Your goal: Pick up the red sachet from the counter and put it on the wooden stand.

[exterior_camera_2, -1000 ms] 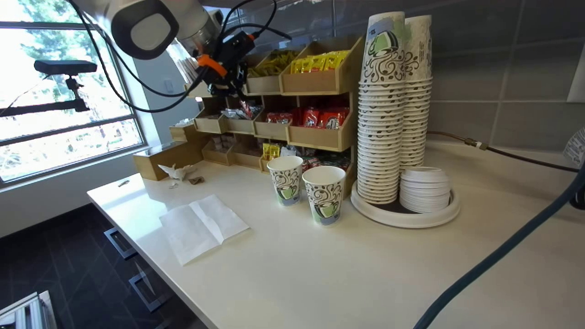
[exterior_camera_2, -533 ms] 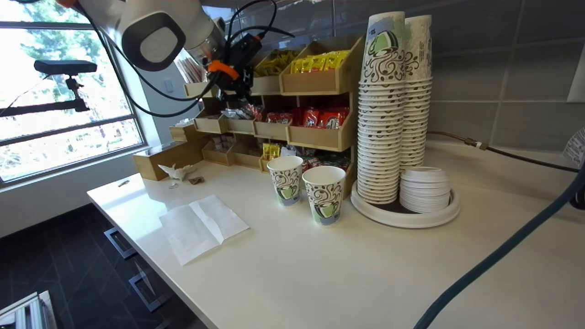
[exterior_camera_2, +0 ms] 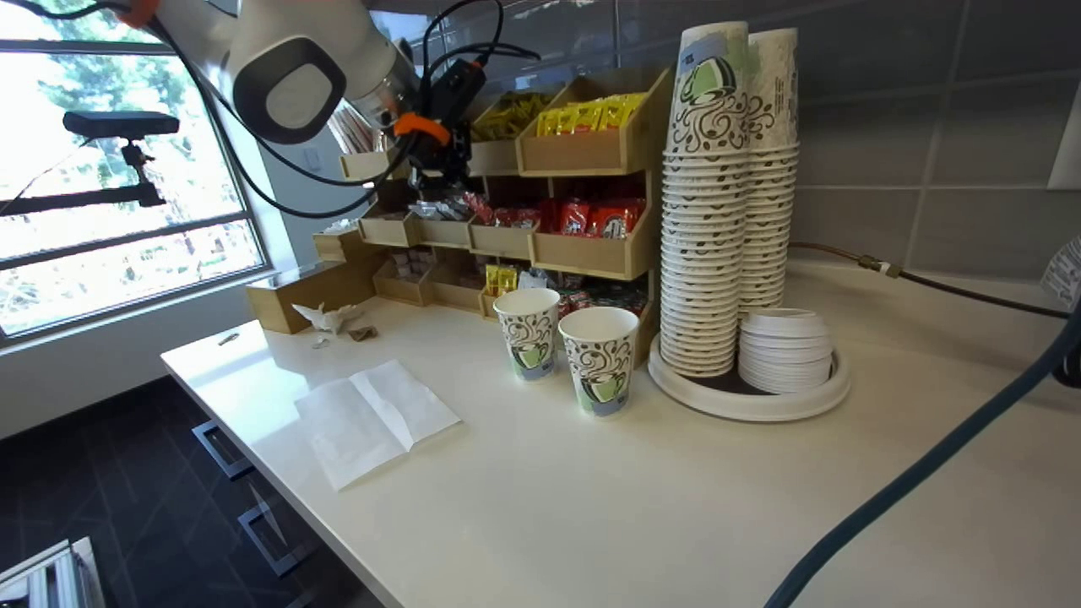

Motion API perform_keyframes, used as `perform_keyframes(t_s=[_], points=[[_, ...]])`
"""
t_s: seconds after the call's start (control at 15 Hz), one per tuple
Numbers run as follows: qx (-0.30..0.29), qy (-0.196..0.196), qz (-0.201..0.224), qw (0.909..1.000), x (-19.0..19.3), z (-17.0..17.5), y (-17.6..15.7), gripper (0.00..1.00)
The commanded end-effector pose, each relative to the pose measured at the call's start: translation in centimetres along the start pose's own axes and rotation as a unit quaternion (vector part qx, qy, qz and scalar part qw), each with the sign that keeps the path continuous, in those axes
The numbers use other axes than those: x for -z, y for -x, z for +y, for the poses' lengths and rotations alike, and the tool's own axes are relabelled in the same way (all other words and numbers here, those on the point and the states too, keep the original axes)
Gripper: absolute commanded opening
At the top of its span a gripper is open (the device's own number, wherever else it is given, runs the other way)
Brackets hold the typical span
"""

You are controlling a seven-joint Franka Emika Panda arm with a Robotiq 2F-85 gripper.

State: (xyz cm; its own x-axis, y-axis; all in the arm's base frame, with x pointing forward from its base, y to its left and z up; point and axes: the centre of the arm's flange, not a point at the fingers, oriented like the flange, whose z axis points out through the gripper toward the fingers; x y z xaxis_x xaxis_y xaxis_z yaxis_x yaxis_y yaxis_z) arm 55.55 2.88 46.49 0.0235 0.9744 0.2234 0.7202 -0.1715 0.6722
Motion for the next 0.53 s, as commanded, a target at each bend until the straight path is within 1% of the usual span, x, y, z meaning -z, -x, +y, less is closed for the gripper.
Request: perform_keyframes(t_s=[0.0,0.47], points=[[0.021,0.017,0.006,0.9996,-1.16,0.24,0.16,0.00],[0.029,0.024,0.011,0.9992,-2.03,0.31,-0.08,0.00]])
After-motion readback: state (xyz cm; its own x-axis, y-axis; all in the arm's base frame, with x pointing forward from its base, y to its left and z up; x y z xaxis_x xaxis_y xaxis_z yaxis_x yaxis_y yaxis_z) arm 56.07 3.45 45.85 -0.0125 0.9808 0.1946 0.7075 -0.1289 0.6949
